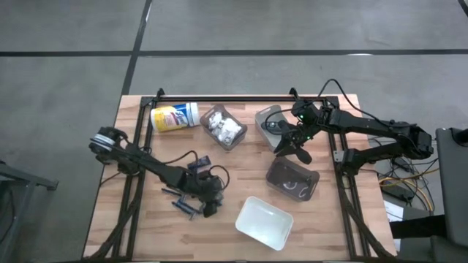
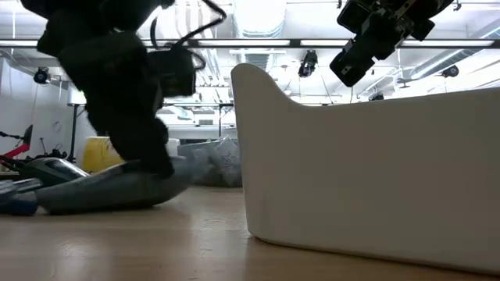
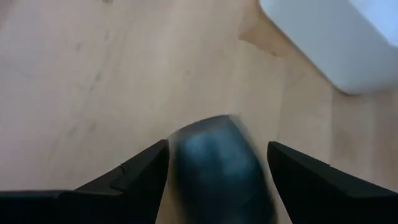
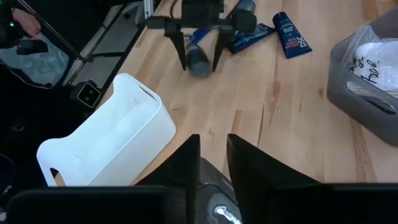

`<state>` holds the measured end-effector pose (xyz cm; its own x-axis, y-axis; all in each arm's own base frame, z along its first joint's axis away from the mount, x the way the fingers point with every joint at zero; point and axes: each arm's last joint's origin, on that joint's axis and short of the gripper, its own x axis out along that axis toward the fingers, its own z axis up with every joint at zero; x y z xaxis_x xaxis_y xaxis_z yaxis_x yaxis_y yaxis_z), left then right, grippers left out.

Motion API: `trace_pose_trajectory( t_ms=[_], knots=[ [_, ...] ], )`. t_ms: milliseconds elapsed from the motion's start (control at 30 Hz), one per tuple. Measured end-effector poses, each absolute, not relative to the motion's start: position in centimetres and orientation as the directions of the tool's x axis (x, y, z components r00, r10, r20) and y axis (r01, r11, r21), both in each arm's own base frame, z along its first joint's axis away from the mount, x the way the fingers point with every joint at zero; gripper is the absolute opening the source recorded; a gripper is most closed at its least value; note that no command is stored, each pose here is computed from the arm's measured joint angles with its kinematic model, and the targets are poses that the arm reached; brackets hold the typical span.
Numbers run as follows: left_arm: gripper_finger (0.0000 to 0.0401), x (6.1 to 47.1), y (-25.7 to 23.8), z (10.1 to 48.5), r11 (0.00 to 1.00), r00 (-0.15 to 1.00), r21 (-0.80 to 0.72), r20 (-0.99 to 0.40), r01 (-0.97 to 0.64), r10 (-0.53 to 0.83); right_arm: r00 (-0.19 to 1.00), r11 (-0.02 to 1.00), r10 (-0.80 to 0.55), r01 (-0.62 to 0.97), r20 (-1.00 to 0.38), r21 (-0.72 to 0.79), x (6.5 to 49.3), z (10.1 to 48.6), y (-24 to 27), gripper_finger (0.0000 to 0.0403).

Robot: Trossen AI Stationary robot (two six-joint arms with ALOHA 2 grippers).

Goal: Pick & Place Travel size toiletries
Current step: Put the gray deodorant into the gray bin

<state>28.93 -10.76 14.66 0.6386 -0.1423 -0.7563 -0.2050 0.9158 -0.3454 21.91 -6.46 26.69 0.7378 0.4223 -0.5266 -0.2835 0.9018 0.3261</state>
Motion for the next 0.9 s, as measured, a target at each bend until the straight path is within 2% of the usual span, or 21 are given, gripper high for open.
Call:
trace_pose_trajectory(
  t_ms=[533,800,900],
  knots=[
    [0.0271,28.47,-11.81,13.62,0.894,0.592,-0.338,-0.799,-0.295,-0.107,0.741,0.903,0.421,-0.288,-0.523,0.318,21.95,26.73,-6.48,0.0131],
    [0.0214,28.37,-11.75,13.59,0.892,0.586,-0.336,-0.804,-0.302,-0.104,0.749,0.905,0.418,-0.297,-0.514,0.304,22.04,26.84,-6.52,0.0152],
    [0.0212,28.36,-11.74,13.58,0.892,0.586,-0.336,-0.804,-0.302,-0.104,0.75,0.906,0.417,-0.297,-0.513,0.303,22.05,26.85,-6.52,0.0158]
  ],
)
